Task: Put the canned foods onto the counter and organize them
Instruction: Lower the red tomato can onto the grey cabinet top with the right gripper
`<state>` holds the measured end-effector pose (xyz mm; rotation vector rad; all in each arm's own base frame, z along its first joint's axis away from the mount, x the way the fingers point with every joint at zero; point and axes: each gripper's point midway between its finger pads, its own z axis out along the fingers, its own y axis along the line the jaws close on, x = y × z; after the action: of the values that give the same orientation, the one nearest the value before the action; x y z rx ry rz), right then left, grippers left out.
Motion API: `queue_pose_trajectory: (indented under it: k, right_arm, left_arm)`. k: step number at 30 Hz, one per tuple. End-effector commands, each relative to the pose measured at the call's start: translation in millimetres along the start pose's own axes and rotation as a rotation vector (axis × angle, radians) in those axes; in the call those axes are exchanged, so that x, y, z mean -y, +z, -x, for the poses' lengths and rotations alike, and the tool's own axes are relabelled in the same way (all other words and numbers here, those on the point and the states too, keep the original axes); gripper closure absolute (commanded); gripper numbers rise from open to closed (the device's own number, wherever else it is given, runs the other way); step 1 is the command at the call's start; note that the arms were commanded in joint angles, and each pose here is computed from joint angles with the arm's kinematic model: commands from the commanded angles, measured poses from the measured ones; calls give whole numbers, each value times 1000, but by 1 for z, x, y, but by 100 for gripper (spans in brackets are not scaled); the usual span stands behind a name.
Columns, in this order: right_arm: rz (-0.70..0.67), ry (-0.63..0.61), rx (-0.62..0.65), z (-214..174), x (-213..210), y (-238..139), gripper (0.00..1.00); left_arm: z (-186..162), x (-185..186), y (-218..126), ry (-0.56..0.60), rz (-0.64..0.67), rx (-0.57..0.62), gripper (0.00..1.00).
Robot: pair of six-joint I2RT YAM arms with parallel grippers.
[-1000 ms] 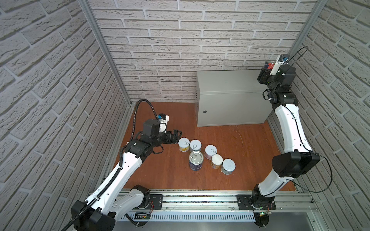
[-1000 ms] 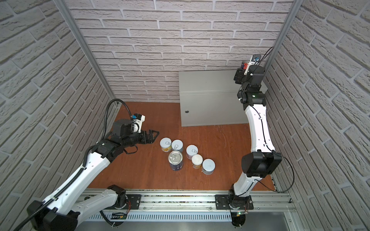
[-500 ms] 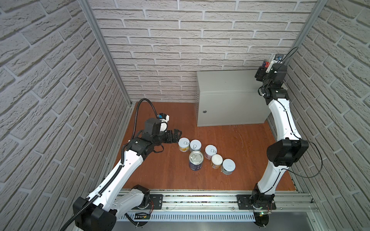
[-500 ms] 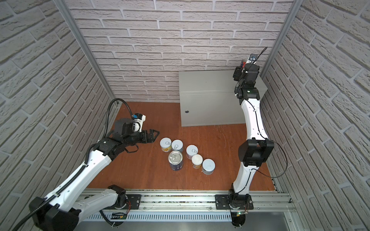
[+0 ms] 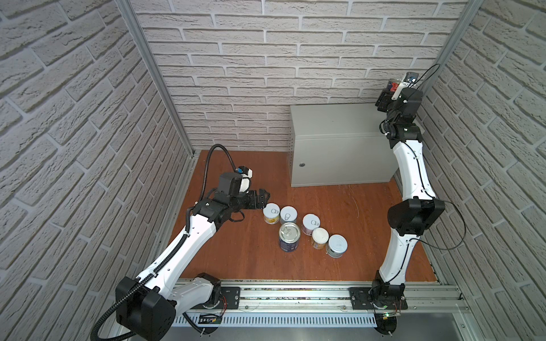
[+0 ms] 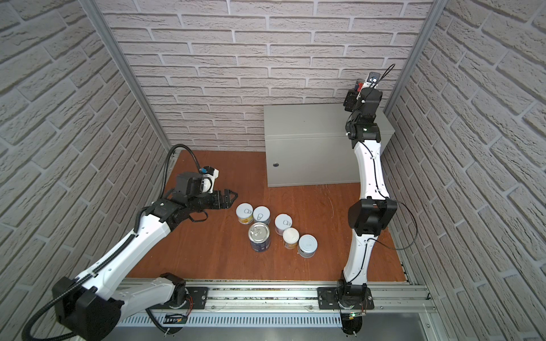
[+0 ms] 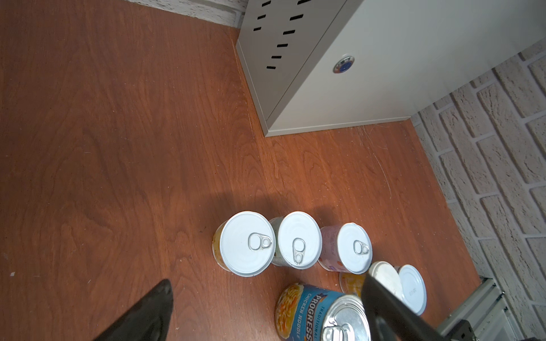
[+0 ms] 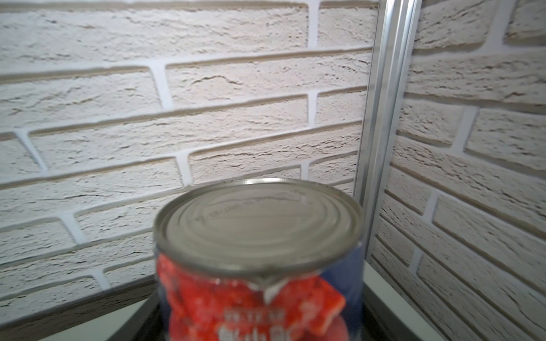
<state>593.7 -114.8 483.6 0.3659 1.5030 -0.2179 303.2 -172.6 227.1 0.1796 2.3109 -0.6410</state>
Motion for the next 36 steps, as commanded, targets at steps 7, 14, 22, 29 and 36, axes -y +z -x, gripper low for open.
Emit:
queue_pose_trajectory:
  k: [7,14,22,29,36]
  right_arm:
    - [37,90,210,64,-12,-19,49]
    - [-38,-8,229,40,-27,-19,47]
    - [-49,8,200,10,-29,-6,46]
    - [-91,-3,216,2,-24,-5,40]
    - [-168,51,213,1,-11,-5,14]
  left_arm:
    - [26,8,-4,15,-11,75,2]
    - [24,7,-2,12,-4,66,2]
    - [23,4,-1,14,11,64,2]
    - [21,2,1,14,20,53,1]
    - [23,3,3,14,12,48,2]
